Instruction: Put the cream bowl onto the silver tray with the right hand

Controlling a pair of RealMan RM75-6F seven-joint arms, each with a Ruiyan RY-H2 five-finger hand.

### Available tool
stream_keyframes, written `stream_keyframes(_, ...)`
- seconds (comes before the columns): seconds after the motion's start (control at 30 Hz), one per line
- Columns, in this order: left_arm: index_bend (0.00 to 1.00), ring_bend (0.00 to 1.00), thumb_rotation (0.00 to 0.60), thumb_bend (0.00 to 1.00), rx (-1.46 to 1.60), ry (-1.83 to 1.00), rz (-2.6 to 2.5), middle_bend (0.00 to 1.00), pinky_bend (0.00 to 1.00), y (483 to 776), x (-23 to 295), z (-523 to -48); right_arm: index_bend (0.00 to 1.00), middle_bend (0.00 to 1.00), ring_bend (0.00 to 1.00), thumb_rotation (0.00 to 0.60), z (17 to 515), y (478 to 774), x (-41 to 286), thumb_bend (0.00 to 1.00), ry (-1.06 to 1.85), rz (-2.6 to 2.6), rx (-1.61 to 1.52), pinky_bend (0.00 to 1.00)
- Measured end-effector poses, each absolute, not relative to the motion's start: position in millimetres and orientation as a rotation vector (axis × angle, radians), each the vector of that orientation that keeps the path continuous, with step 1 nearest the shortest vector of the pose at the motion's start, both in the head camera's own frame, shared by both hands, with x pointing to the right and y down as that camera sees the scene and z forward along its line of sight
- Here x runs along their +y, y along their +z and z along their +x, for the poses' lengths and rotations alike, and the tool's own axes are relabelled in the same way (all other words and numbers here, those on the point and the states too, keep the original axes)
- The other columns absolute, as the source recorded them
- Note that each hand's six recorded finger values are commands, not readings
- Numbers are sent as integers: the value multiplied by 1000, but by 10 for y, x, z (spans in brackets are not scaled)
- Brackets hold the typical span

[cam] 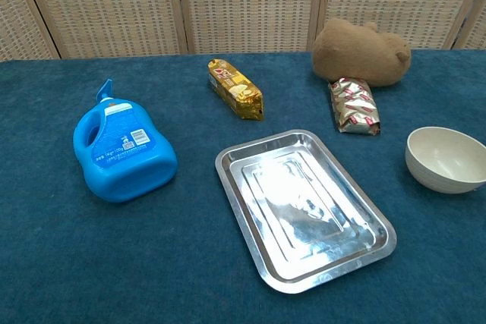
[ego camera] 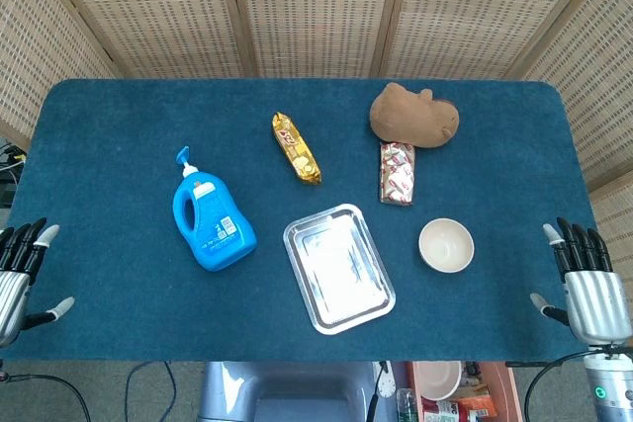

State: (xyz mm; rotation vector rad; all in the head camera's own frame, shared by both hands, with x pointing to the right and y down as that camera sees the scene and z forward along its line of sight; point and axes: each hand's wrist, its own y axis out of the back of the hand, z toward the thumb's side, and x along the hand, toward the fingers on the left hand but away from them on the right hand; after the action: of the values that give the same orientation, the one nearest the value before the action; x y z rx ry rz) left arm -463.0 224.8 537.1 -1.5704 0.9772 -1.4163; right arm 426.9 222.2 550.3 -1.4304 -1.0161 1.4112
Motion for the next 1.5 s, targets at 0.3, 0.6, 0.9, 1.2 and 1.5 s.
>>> stream_keyframes(0.3,0,0,600,0,980,-1407,-1568,0,0,5384,2251,-4601,1,0,0,600,4185,5647,2252,0,1405,-1538,-985,0)
stream_keyframes(0.6,0,0,600,0,978,-1418,-1539,0,0,5485,2188,-4590,193,0,0,600,3929,6259,2090,0,1402,-1694,-724,0)
stream_keyframes(0.9,0,0,600,0,949,-1479,-1508,0,0,5645,2148,-4612,419,0,0,600,3670,6667,1936,89,1371,-1743,-606,0)
stream_keyframes(1.2,0,0,600,0,939,-1514,-1495,0,0,5737,2114,-4633,473,0,0,600,3708,6908,1920,245,1414,-1750,-557,0)
stream_keyframes(1.5,0,0,600,0,939,-1520,-1494,0,0,5748,2116,-4633,638,0,0,600,3691,6936,1910,334,1383,-1752,-568,0)
